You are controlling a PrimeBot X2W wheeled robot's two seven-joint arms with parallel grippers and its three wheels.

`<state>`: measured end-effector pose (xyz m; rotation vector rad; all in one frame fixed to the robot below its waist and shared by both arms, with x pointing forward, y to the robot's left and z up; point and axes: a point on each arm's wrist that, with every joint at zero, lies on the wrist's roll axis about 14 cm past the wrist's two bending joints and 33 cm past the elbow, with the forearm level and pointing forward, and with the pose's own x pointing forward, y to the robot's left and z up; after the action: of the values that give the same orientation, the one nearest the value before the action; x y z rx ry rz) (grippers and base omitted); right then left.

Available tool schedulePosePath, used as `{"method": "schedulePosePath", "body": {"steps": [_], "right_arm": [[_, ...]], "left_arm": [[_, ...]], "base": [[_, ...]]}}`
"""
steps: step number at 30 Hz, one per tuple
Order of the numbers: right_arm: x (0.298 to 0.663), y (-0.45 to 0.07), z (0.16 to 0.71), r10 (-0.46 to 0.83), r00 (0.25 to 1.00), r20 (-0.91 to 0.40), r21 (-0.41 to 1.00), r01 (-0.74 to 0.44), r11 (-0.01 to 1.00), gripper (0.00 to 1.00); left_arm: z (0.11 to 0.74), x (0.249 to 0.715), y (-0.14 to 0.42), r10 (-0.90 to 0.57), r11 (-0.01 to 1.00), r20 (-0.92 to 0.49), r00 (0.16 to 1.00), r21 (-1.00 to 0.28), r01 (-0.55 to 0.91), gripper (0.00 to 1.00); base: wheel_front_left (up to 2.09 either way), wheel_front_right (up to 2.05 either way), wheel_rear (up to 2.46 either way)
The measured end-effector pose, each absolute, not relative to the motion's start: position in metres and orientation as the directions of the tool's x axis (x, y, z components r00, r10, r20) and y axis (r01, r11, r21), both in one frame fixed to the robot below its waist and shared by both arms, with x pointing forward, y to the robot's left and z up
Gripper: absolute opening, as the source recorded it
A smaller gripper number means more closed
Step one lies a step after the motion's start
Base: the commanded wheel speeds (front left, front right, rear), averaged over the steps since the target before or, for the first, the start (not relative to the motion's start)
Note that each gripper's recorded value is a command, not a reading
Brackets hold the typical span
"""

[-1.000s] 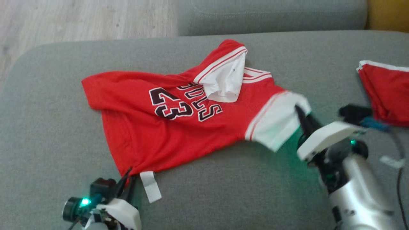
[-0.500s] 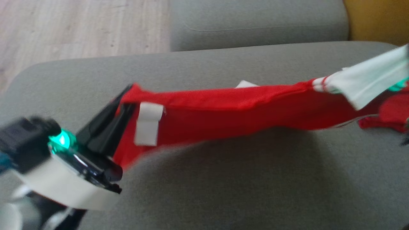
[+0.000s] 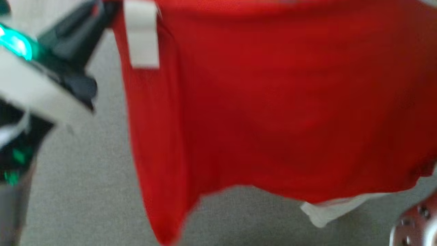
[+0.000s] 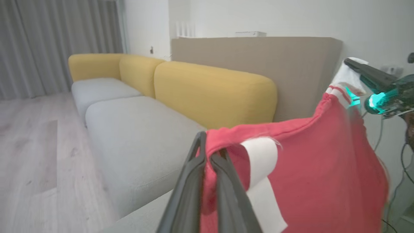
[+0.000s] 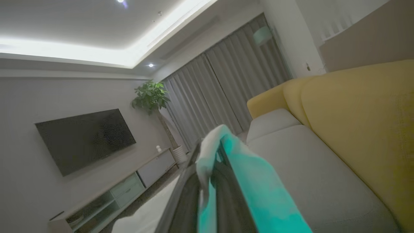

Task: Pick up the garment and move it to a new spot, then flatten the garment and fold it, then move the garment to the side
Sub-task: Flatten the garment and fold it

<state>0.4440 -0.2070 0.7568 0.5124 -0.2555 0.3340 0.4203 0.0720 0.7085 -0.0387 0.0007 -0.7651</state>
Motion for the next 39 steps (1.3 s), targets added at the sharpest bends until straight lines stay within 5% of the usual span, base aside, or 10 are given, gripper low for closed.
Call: {"method": "schedulePosePath", "body": {"steps": [9,15,22,29,39], "right_arm": [[0.564,-0.178,0.715,0.252,0.954,0.164,0.429,-0.298,0.852,0.0],[0.642,-0.163,0.734,0.195,0.944,0.265,0.39,-0.29,0.874,0.0],[0.683,-0.153,0.698,0.186,0.95,0.252,0.426,-0.281,0.86,0.0],[0.638,-0.158,0.587,0.195,0.978,0.074,0.504,-0.205,0.839,0.0],[0.443,-0.175,0.443,0.157,0.931,-0.329,0.428,-0.001,0.904,0.0]], "left_arm": [[0.644,0.54,0.098,-0.547,0.835,-0.156,0.822,-0.042,0.548,0.0],[0.661,0.628,0.115,-0.427,0.9,0.002,0.904,0.095,0.424,0.0],[0.628,0.668,0.11,-0.423,0.893,0.07,0.903,0.199,0.403,0.0],[0.541,0.624,0.091,-0.533,0.831,-0.068,0.844,0.146,0.537,0.0],[0.412,0.443,0.09,-0.593,0.777,-0.361,0.72,-0.02,0.63,0.0]], "base": [[0.0,0.0,0.0],[0.0,0.0,0.0],[0.0,0.0,0.0],[0.0,0.0,0.0],[0.0,0.0,0.0]]}}
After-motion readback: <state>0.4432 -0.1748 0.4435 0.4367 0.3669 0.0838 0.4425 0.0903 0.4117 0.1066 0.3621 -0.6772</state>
